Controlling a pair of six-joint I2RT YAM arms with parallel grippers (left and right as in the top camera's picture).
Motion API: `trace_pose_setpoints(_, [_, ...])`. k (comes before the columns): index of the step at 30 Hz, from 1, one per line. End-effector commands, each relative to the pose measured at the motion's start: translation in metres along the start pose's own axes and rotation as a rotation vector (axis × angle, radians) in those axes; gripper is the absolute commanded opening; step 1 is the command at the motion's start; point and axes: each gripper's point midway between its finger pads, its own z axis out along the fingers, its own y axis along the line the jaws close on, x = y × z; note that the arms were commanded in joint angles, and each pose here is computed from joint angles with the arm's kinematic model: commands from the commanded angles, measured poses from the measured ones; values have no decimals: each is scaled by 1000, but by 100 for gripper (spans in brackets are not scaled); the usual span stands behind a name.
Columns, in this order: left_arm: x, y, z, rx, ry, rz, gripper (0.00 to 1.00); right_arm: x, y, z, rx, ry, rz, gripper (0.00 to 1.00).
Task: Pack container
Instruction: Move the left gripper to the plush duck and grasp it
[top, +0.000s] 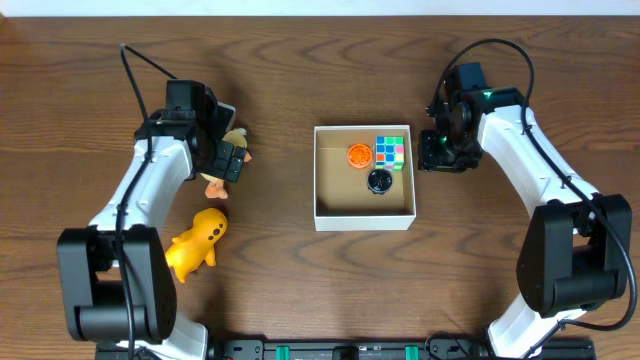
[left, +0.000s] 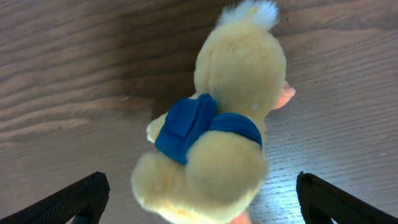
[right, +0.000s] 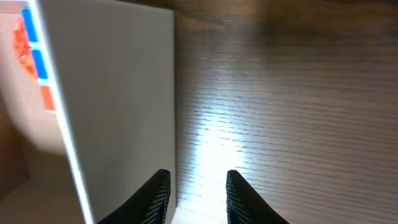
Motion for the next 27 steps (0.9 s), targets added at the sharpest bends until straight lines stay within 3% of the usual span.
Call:
trace_pose_setpoints(1, [-1, 2, 8, -5, 17, 47, 98, 2, 10, 2, -45, 12, -34, 33])
trace_pose_setpoints(9, [18, -6, 27, 33, 105, 48, 98, 3, 16, 1, -84, 16, -77, 33])
trace_pose_setpoints(12, [18, -6, 28, 35, 105, 48, 84, 3, 17, 1, -88, 16, -76, 34])
trace_pose_setpoints(14, [16, -6, 29, 33, 101, 48, 68, 3, 17, 1, -88, 17, -76, 34])
trace_pose_setpoints(20, [9, -3, 29, 22, 70, 47, 64, 3, 17, 1, -88, 18, -75, 34])
trace_pose_setpoints(22, [8, -3, 29, 21, 67, 47, 56, 3, 17, 1, -88, 18, -75, 34])
trace_pose_setpoints(27, [8, -3, 29, 21, 67, 47, 13, 3, 17, 1, -88, 17, -75, 34])
